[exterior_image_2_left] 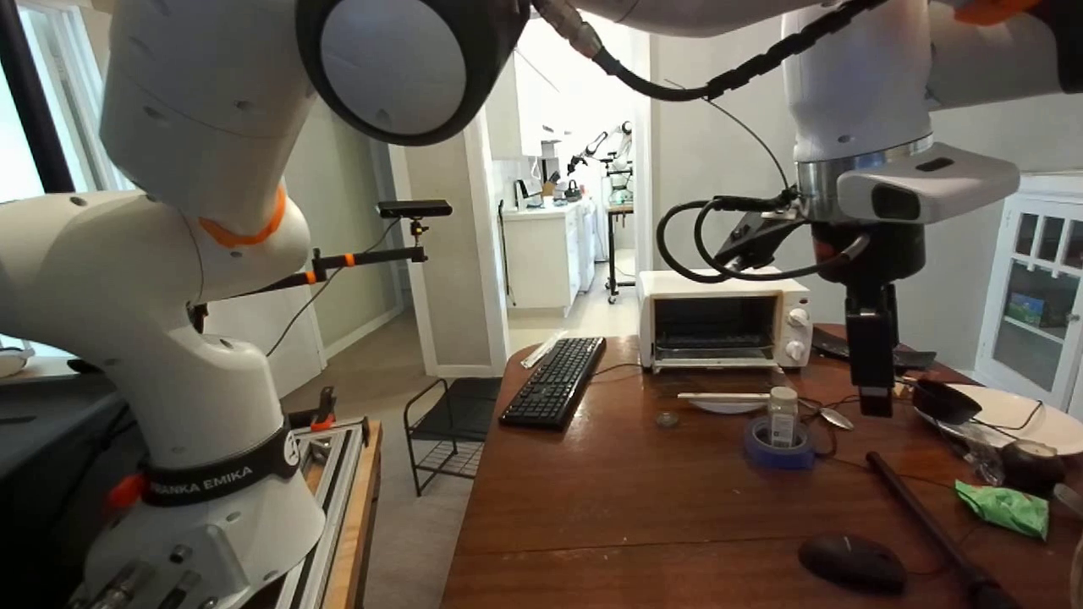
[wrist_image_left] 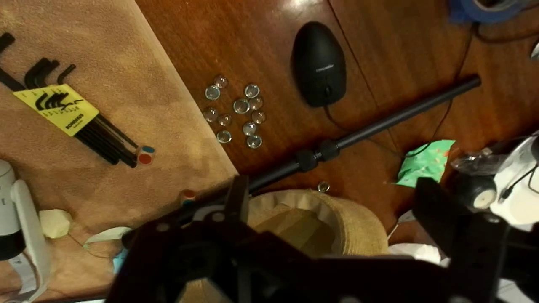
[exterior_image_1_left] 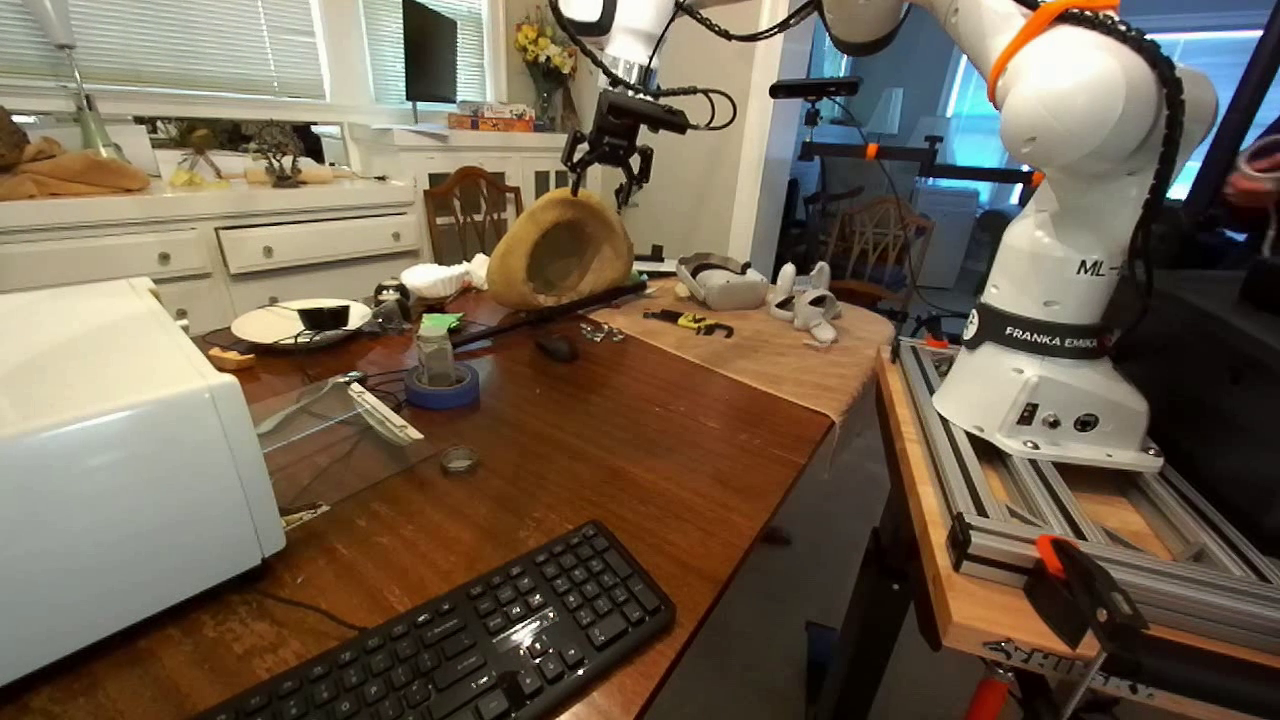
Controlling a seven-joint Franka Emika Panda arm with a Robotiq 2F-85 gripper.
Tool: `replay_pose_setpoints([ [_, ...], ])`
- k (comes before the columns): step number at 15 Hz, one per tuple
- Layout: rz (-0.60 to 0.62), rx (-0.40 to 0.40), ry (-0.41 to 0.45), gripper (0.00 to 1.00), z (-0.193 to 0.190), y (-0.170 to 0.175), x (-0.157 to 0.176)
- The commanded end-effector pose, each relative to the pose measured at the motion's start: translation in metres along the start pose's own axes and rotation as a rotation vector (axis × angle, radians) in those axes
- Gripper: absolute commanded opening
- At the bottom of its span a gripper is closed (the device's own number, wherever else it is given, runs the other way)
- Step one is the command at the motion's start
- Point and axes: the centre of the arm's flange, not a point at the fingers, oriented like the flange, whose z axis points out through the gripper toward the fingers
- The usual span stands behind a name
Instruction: Put the blue tape around the bottle, then move the hat to the right, then put the lid in the tape
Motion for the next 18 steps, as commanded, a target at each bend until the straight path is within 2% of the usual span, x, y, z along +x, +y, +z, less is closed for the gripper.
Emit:
replay_pose_setpoints([
  [1, -0.013, 0.002, -0.004, 1.00, 0.000, -0.002, -0.002],
  [5, -0.029, 0.005, -0.005, 1.00, 0.000, -0.002, -0.002],
  [6, -0.064, -0.030, -0.023, 1.00, 0.003, 0.000, -0.005],
  [7, -0.159, -0.005, -0.067, 1.00, 0.015, -0.005, -0.025],
  [11, -0.340, 0.005, -0.157, 1.00, 0.061, -0.030, -0.105],
  [18, -0.677, 0.085, -0.321, 1.00, 0.115, -0.062, -0.260],
])
